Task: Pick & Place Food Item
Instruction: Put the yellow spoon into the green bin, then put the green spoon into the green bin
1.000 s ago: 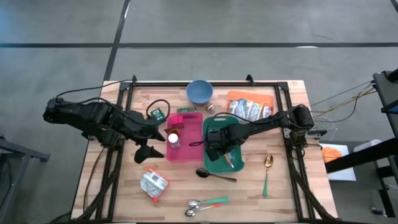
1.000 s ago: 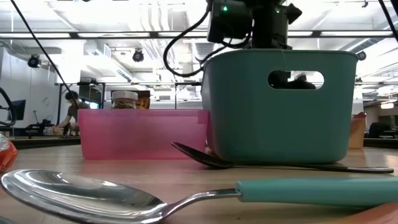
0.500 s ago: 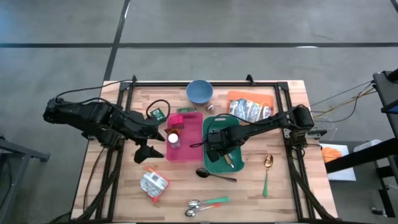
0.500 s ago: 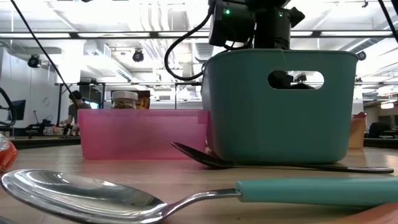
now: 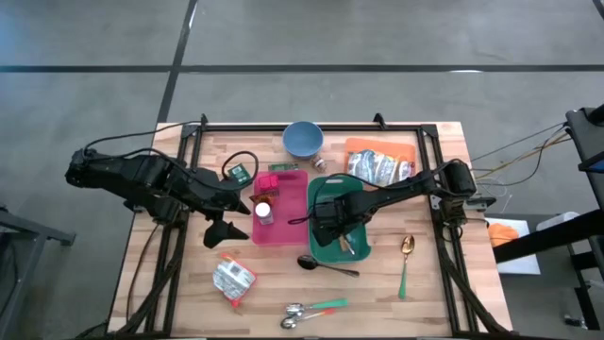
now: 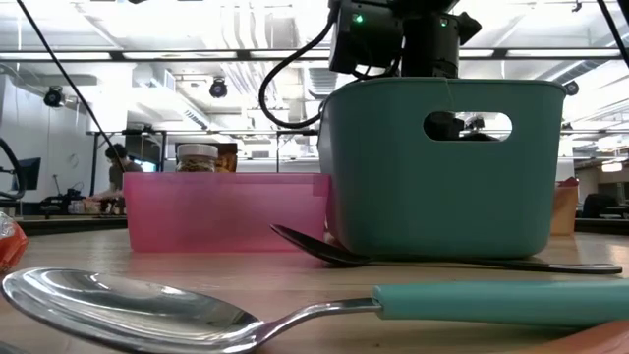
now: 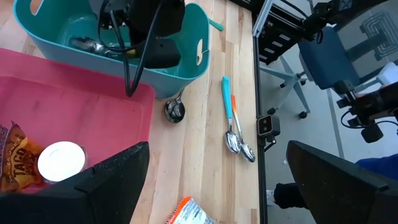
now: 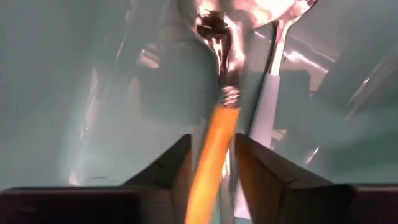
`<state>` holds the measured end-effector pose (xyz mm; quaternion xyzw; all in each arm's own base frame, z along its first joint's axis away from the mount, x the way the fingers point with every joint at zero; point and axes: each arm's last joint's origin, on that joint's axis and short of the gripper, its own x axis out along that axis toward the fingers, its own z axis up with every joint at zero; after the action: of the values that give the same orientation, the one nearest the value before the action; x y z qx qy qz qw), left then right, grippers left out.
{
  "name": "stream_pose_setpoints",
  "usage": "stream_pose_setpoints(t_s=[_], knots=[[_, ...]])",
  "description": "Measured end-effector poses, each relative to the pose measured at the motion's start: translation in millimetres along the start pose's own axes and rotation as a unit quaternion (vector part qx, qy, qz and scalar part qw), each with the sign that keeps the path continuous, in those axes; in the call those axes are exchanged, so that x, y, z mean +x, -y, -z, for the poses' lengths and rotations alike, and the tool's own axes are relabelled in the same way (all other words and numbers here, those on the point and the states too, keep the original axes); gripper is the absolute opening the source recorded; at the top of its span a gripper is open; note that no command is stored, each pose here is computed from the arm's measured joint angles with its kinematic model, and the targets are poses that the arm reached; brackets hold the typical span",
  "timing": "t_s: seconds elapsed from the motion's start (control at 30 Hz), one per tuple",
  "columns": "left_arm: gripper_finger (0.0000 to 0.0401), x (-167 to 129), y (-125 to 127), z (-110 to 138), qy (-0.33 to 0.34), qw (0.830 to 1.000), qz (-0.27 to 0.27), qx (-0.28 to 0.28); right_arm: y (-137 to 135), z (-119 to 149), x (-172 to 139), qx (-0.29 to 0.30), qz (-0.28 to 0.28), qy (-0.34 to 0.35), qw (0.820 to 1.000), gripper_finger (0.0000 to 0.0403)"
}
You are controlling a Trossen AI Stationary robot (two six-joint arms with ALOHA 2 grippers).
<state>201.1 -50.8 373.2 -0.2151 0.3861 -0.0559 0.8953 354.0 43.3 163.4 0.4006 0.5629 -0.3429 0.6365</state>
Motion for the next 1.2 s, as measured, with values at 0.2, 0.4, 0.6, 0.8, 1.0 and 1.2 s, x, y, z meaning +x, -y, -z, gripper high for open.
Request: stream_pose_setpoints(t_s=[0.2, 0.4, 0.6, 0.8, 1.0, 1.2], knots=[[0.038, 0.0, 0.0, 0.0, 0.0, 1.0, 0.0, 0.0, -0.2, 0.0, 0.0, 0.0, -0.002, -0.001, 1.0, 0.0191], [0.038, 0.0, 0.0, 0.0, 0.0, 1.0, 0.0, 0.0, -0.3, 0.1, -0.1, 0.0, -0.002, -0.002, 1.0, 0.0233], [0.038, 0.0, 0.0, 0.0, 0.0, 1.0, 0.0, 0.0, -0.7, -0.1, -2.6, 0.006, -0.005, -0.001, 1.0, 0.0256], [0.038, 0.0, -0.1, 0.1, -0.001, 1.0, 0.0, 0.0, -1.4, 2.9, -5.9, 0.015, -0.009, 0.001, 1.0, 0.0258], [0.038, 0.0, -0.1, 0.2, -0.001, 1.0, -0.001, 0.0, -2.9, 11.4, -18.5, 0.02, -0.022, 0.014, 0.999, 0.0258], [0.038, 0.0, -0.2, 0.3, -0.002, 1.0, -0.001, 0.0, -2.6, 22.9, -47.3, 0.032, -0.053, 0.057, 0.996, 0.0258]])
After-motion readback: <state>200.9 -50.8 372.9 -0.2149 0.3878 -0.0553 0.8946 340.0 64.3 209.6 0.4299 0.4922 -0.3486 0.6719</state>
